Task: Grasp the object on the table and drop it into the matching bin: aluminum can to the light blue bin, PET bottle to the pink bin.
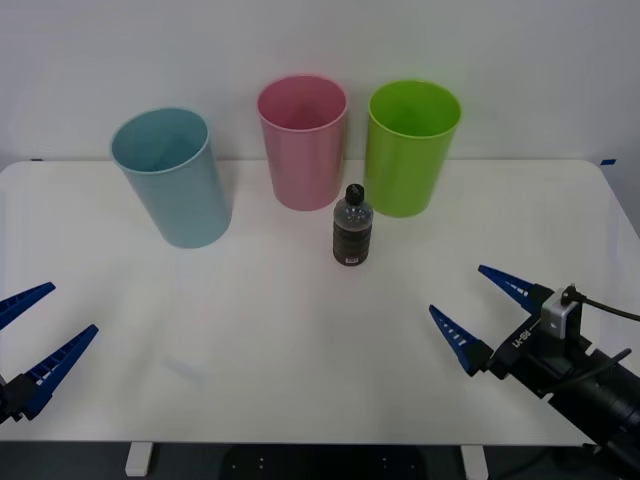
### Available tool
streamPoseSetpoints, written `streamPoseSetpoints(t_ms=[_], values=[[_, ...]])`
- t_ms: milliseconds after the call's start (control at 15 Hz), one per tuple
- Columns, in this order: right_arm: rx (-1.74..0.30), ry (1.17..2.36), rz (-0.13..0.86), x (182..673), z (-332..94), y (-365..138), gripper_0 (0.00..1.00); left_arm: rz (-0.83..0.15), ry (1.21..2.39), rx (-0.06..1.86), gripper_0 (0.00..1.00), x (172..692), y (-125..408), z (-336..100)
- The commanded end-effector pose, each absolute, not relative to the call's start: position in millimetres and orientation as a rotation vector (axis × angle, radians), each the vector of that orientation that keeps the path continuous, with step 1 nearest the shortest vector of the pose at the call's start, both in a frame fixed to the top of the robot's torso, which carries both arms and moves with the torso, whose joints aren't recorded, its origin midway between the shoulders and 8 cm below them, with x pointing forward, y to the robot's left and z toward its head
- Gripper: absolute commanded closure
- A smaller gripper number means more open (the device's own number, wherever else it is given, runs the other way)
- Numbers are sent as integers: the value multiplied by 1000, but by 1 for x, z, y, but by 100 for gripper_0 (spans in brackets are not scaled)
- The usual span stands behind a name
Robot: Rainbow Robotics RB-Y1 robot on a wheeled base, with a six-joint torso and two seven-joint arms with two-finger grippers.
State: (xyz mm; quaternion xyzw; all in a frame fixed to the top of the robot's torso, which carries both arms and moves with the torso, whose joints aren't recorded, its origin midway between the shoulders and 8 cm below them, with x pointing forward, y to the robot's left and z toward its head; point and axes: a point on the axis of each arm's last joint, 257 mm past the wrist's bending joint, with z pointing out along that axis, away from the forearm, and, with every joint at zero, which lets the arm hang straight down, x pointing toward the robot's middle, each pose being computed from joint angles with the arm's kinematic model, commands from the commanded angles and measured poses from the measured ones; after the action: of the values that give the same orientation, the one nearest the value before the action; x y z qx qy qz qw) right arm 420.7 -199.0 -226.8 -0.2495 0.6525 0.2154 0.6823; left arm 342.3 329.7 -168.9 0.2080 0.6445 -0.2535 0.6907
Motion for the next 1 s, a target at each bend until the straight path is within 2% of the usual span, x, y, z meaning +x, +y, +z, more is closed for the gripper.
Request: streamPoseSetpoints(t_ms=[67, 467, 1000], values=[[-556, 1471, 497, 436, -237, -186, 0, -567, 1441, 465, 0, 342, 330, -169], [-532, 1484, 467, 478, -248, -161, 0, -567, 1441, 465, 0, 342, 330, -169], [-548, 1507, 438, 507, -260, -135, 0, -567, 1441, 465, 0, 342, 330, -169]])
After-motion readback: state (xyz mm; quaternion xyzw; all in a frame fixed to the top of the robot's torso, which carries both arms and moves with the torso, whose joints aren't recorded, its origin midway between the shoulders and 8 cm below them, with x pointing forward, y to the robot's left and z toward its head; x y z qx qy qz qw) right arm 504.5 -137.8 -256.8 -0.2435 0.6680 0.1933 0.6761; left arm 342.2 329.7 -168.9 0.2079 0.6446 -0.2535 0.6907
